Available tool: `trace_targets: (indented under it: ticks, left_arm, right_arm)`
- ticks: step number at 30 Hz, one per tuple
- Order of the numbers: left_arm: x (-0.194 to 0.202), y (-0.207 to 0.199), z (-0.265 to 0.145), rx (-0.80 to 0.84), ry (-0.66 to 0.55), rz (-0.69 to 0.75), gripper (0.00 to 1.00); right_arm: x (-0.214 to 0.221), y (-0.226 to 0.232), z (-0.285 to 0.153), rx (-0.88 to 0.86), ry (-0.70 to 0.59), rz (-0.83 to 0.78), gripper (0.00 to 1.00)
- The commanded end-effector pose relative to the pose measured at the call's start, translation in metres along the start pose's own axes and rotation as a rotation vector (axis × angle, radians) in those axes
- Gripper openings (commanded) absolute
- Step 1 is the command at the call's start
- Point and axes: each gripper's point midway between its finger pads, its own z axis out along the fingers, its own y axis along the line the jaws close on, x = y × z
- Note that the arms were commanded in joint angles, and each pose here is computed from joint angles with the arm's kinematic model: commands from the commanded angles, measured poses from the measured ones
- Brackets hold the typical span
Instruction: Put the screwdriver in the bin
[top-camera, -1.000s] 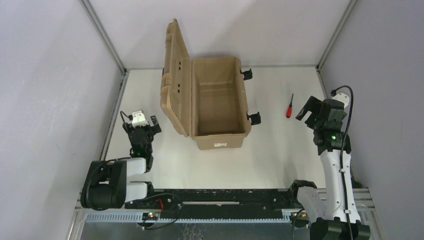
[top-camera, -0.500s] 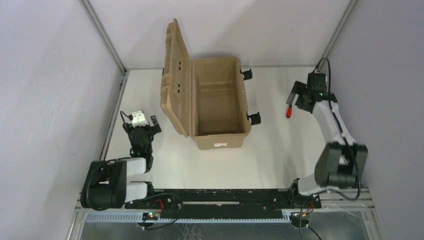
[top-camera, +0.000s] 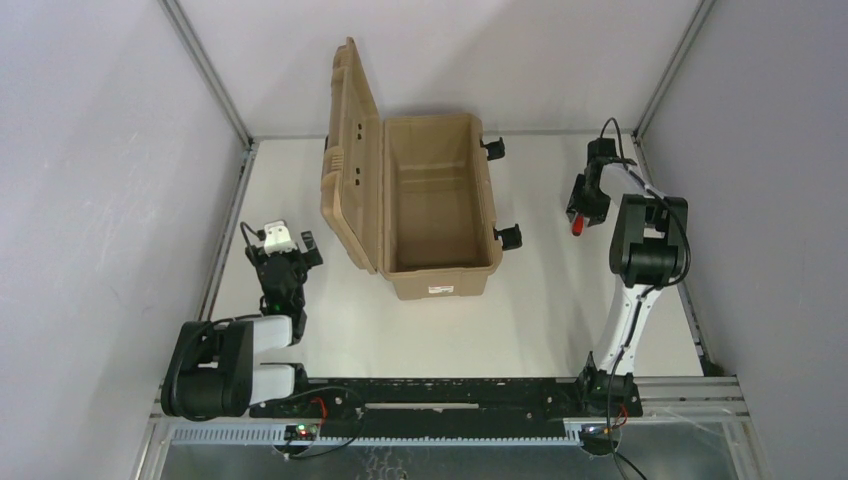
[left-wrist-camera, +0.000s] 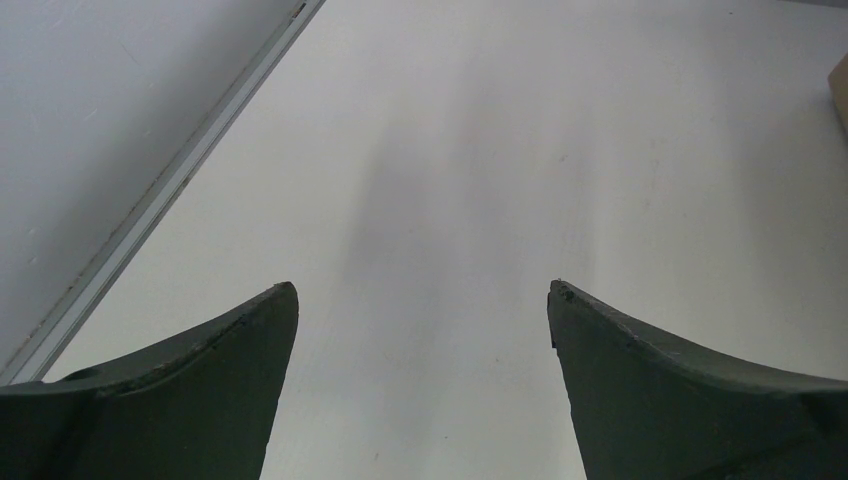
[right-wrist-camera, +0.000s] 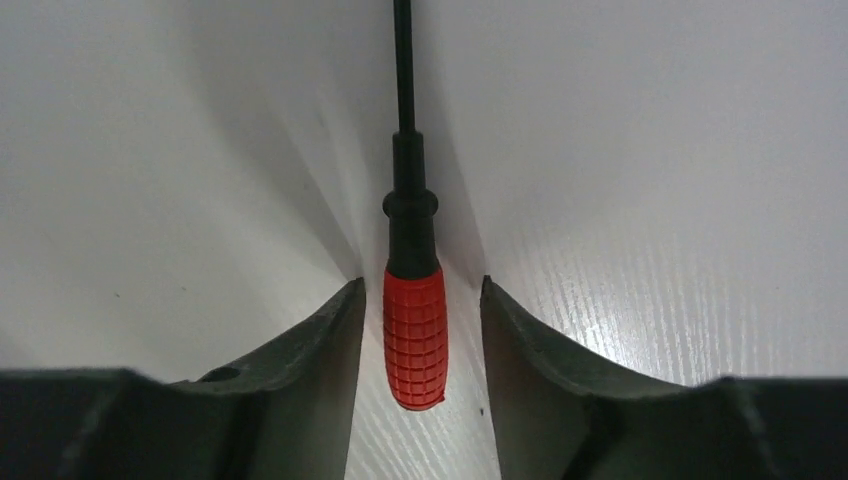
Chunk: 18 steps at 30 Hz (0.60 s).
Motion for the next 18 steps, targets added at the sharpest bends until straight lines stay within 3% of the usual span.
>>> trace_targets:
  ticks: [1,3,8,13,18]
  left_arm:
    - [-0.04,-0.004,0.009,0.015,-0.12,-0.019,1.0]
    - [-0.04,-0.004,0.009,0.015,-0.121,-0.02,1.0]
    - [-0.04,-0.004,0.009,0.015,-0.12,-0.02,1.0]
    - [-0.04,-0.004,0.009,0.015,-0.12,-0.02,1.0]
    - [-0.039,-0.004,0.009,0.015,-0.12,-0.019,1.0]
  right_arm:
    - [0.006,-0.002,0.002,0.001,0.043,0.01,0.45]
    - [0.013,-0.005,0.008,0.002,0.059,0.015,0.37]
    - [0.0,-0.008,-0.012,-0.006,0.003,-0.015,0.05]
    - [-0.027,-0.007,-0.069,-0.043,-0.115,-0.066,0.0]
    - [-0.035,-0.003,-0.126,-0.071,-0.141,-0.079,0.0]
